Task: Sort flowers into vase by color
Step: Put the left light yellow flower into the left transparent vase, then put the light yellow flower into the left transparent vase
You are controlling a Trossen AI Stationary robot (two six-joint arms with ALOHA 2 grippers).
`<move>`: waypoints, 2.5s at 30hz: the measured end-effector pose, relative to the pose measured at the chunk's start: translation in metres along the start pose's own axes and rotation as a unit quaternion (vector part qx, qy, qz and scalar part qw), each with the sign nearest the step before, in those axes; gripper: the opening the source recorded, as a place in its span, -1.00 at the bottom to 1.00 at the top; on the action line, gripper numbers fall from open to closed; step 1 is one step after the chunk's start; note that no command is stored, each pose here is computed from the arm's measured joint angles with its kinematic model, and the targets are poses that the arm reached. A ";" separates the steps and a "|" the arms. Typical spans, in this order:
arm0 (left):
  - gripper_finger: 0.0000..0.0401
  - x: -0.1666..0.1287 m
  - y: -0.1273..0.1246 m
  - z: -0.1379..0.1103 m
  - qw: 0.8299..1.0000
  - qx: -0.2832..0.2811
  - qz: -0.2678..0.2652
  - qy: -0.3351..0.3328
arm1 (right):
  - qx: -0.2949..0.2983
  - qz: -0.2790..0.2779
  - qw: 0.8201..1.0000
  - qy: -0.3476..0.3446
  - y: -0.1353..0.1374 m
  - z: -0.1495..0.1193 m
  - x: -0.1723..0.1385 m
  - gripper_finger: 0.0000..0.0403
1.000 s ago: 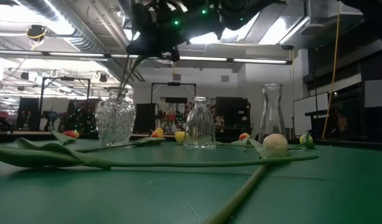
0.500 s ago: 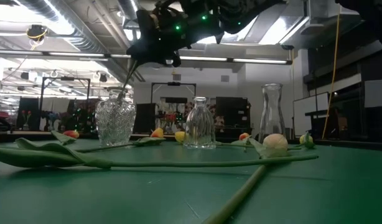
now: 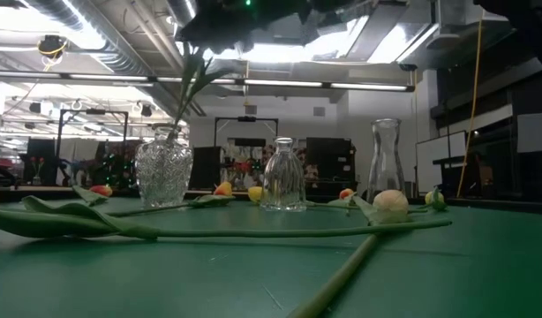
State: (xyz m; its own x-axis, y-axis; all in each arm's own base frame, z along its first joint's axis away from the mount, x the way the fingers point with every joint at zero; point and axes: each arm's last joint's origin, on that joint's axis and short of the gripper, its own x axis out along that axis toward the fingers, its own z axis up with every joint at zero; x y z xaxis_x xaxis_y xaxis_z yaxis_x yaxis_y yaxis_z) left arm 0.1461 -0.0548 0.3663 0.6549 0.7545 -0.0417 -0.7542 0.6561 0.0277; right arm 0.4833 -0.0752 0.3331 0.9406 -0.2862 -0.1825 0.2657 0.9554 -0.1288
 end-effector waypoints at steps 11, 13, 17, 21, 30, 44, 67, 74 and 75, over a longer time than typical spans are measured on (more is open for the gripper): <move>-0.43 0.000 0.001 -0.005 1.000 0.009 0.001 0.006 | -0.072 0.011 0.996 0.051 -0.010 0.043 -0.020 -0.18; -0.43 0.000 0.002 -0.007 1.000 0.008 0.002 0.008 | -0.078 0.022 0.994 0.067 -0.009 0.038 -0.020 -0.18; -0.43 0.000 0.003 -0.010 1.000 0.004 0.003 0.012 | -0.082 0.053 0.991 0.089 -0.007 0.033 -0.020 -0.17; -0.43 0.000 0.003 -0.011 1.000 0.000 0.003 0.014 | -0.099 0.056 0.989 0.097 -0.006 0.031 -0.021 -0.06; -0.43 0.000 0.003 -0.011 1.000 -0.002 0.004 0.014 | -0.126 0.009 0.986 0.110 -0.009 0.030 -0.021 0.45; -0.43 0.000 0.001 -0.014 0.998 -0.008 -0.047 0.036 | -0.148 -0.035 0.975 0.162 -0.028 0.073 -0.099 0.51; -0.43 -0.002 0.000 -0.028 0.984 0.002 -0.136 0.113 | 0.045 0.159 0.885 0.436 0.061 0.032 -0.198 0.50; -0.43 -0.002 0.000 -0.028 0.985 0.002 -0.134 0.112 | -0.056 0.179 0.879 0.439 0.127 -0.027 -0.200 0.50; -0.43 -0.002 0.000 -0.028 0.985 0.003 -0.134 0.112 | -0.067 0.185 0.876 0.440 0.133 -0.036 -0.201 0.50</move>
State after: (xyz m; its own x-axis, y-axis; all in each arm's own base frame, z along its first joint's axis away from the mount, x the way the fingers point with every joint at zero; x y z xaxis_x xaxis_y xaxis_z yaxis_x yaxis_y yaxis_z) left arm 0.1433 -0.0570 0.3385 0.8032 0.5323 -0.2673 -0.5545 0.8321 -0.0093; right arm 0.3223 0.1070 0.3174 0.4146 0.0399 -0.9091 -0.1063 0.9943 -0.0048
